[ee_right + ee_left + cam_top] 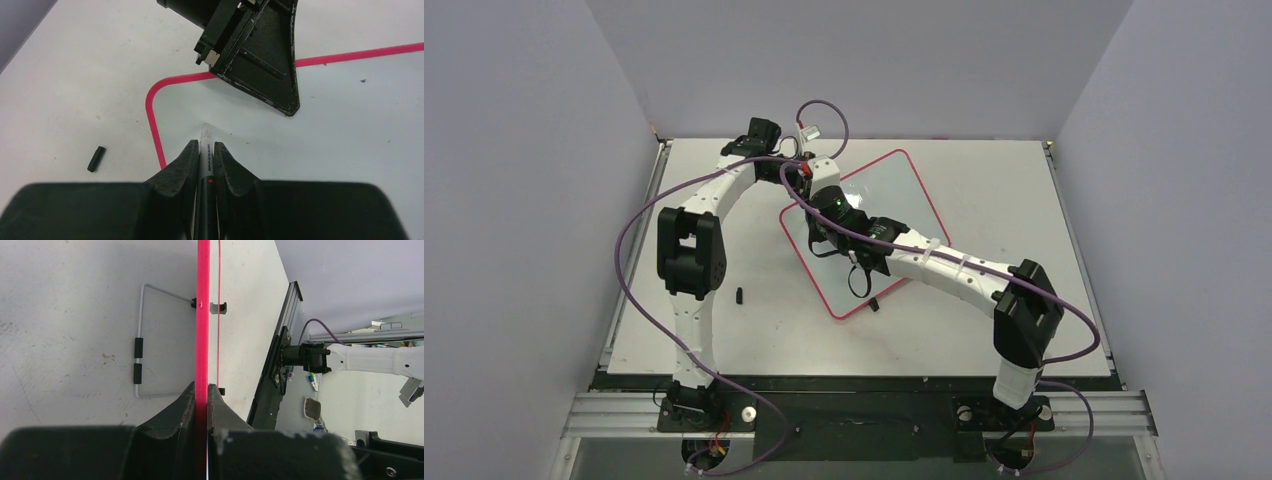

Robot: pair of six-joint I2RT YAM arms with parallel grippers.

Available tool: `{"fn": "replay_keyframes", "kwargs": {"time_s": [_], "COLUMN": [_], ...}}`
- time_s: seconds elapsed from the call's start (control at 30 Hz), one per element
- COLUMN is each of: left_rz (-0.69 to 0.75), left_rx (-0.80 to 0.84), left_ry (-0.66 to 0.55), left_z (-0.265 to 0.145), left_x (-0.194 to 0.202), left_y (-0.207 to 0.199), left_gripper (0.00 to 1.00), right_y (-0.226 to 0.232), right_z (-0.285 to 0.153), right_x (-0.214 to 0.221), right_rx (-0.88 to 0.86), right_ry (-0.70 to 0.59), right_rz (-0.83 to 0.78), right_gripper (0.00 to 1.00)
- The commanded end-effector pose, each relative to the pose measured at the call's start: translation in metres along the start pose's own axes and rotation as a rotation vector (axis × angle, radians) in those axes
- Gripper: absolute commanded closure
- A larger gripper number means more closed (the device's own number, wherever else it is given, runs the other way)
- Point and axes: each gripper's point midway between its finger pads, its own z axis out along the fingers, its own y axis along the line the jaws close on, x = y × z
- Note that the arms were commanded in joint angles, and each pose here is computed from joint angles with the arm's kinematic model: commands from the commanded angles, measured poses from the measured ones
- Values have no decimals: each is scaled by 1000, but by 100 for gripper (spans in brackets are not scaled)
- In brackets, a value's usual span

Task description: Write a sentence on the whiteboard

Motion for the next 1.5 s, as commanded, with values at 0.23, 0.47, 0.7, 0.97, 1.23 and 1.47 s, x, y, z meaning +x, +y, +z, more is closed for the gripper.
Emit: {"fn": "replay_keyframes", "kwargs": {"time_s": [0.23,0.47,0.7,0.97,1.23,1.47], "left_rz": [124,126,132,132,139,144], "left_rx": [-52,-54,-55,-56,-58,-58], "left_ry": [-18,-19,-19,-18,-19,-19], "left_z": [-4,-4,-5,-5,-7,-7], "left_x": [-9,-9,-9,-9,-10,-10], "left_y": [-15,-15,-17,-16,-18,-20], "left_gripper": [100,100,100,100,100,100], "right_y": [0,-8,-15,-26,-28,-23], "right_z": [4,2,-1,-11,-21,-33], "right_x": [-6,8,22,35,27,4], "right_rx": [25,45,68,95,93,67], "right_ry": [-39,-16,4,21,0,-50], "right_rz": [12,7,3,5,20,56], "right_gripper": [100,100,100,100,100,100]}}
